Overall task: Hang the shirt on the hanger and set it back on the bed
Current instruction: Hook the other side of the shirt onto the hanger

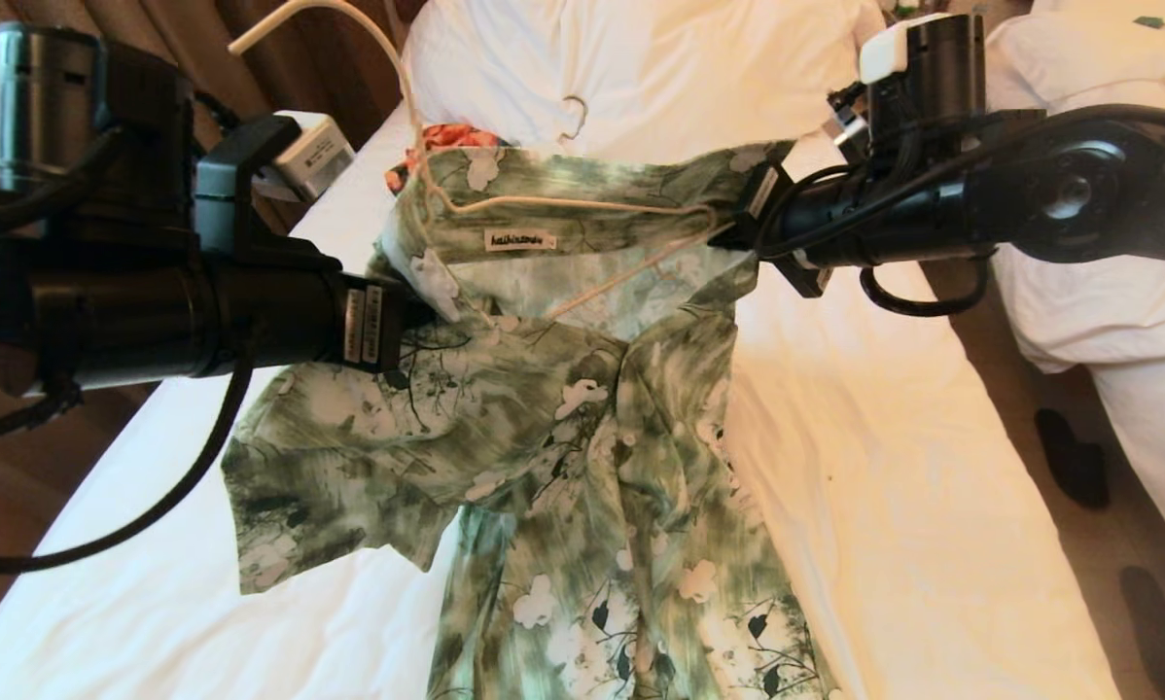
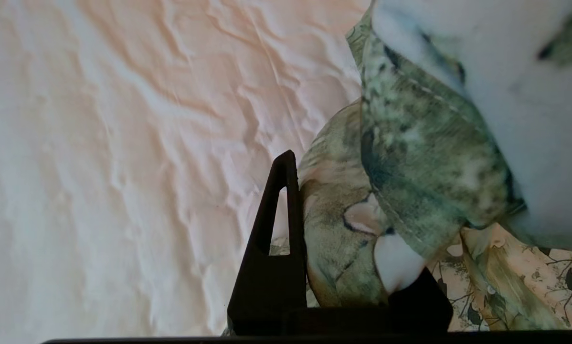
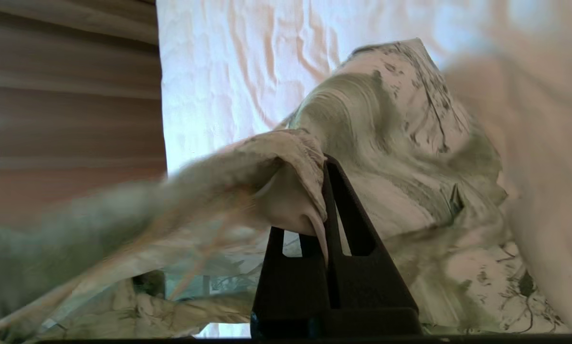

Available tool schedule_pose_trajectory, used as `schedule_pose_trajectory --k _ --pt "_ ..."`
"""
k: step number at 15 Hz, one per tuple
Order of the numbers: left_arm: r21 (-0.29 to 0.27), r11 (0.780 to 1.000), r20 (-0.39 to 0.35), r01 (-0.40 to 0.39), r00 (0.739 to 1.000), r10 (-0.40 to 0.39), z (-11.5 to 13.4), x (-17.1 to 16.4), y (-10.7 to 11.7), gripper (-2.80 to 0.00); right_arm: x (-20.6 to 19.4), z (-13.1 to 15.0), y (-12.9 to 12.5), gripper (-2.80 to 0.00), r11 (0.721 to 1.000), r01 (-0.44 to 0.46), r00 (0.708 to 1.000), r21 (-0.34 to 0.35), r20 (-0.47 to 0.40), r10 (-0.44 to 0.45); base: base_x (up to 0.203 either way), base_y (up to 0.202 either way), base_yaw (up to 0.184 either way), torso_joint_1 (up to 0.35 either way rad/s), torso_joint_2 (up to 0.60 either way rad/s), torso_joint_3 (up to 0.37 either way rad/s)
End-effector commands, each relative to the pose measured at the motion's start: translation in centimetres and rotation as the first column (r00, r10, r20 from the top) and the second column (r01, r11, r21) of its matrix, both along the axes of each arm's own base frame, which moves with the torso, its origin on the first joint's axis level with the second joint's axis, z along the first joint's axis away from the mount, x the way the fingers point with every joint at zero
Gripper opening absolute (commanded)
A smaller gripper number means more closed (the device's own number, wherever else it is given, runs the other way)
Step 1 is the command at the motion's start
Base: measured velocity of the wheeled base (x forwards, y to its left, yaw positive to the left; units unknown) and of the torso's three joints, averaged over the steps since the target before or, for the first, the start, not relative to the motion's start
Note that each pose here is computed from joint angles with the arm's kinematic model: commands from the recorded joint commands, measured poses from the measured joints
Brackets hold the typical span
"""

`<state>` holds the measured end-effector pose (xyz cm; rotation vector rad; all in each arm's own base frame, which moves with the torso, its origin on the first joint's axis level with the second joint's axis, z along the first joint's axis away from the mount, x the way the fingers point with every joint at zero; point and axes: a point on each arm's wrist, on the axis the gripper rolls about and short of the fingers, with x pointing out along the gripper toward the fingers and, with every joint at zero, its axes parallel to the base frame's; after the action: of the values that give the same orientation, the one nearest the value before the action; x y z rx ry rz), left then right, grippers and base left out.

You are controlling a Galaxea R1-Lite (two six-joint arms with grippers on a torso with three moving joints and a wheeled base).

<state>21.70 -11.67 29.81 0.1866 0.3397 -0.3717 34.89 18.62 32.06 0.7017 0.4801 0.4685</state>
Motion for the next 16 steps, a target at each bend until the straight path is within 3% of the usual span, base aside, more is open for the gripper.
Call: schedule_pose_trajectory --k 1,6,11,16 --pt "0.016 1.0 -0.018 0.017 1.0 -0.017 -0.6 0.0 -0.8 -2.8 -0.5 0.8 -0.2 -2.8 1.0 -0.004 1.0 0.013 0.03 0.003 0.0 0.0 0.0 0.0 0.0 0.0" --pt "0.049 0.997 -0.056 0.054 0.997 -0.051 -2.1 -1.4 -1.6 -2.8 -1.6 2.0 -0.1 -2.8 1.0 -0.024 0.997 0.011 0.07 0.023 0.0 0.0 0.0 0.0 0.0 0.0" --pt "0.055 0.998 -0.053 0.029 0.998 -0.026 -2.2 -1.7 -1.0 -2.8 -1.7 1.0 -0.8 -2.8 0.999 -0.005 1.0 -0.037 0.003 0.005 0.0 0.0 0.0 0.0 0.0 0.0" --pt "0.05 0.993 -0.046 0.108 0.993 -0.106 -1.8 -2.6 -2.8 -2.8 -3.1 2.1 0.2 -2.8 0.998 -0.054 0.997 -0.035 0.046 0.055 0.0 0.0 0.0 0.0 0.0 0.0"
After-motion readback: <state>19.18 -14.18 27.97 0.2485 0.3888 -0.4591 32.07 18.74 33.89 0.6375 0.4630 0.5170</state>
